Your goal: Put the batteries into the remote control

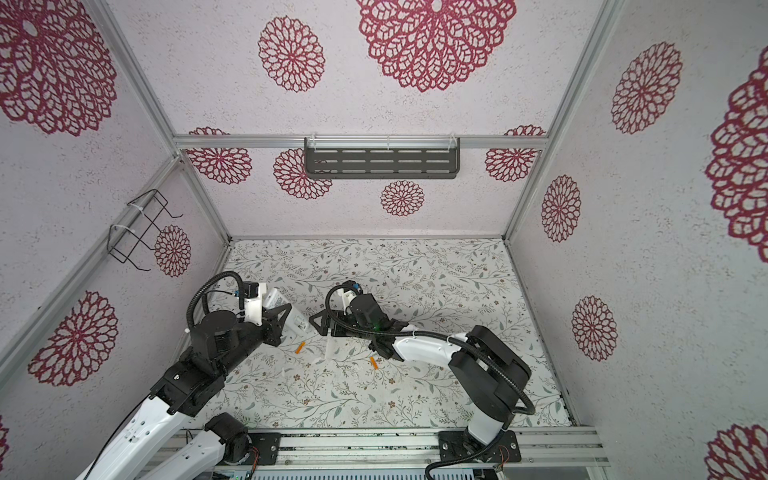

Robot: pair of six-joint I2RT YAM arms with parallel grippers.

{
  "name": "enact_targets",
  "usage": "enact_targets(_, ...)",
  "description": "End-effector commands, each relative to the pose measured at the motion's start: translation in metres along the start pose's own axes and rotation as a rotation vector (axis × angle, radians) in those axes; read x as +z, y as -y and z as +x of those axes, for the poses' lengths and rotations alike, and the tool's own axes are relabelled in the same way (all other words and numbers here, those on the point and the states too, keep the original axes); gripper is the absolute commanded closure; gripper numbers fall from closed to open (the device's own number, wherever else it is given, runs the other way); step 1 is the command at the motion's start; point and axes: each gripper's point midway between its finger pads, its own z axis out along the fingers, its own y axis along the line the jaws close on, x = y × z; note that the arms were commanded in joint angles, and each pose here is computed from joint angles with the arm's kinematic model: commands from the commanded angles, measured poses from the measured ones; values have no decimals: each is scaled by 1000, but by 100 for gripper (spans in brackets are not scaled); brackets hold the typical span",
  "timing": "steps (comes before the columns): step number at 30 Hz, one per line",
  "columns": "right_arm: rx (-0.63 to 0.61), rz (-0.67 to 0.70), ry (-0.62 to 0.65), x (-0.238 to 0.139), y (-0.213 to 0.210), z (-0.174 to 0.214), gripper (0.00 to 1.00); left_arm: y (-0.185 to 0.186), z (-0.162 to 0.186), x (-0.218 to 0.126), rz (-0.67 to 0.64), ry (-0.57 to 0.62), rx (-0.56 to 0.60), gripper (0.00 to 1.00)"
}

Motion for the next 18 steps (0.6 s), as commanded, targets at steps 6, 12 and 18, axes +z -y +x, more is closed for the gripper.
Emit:
enact_targets(6, -40, 2, 34, -3, -5, -9, 13, 9, -22, -4, 33, 68, -5, 100)
enact_targets(12, -66, 104, 15, -17, 19, -1, 13, 8, -24, -9, 29, 74, -4, 100)
enact_targets(18, -142, 283, -38, -40, 51, 11, 12, 16, -21, -17, 82, 55, -3, 100)
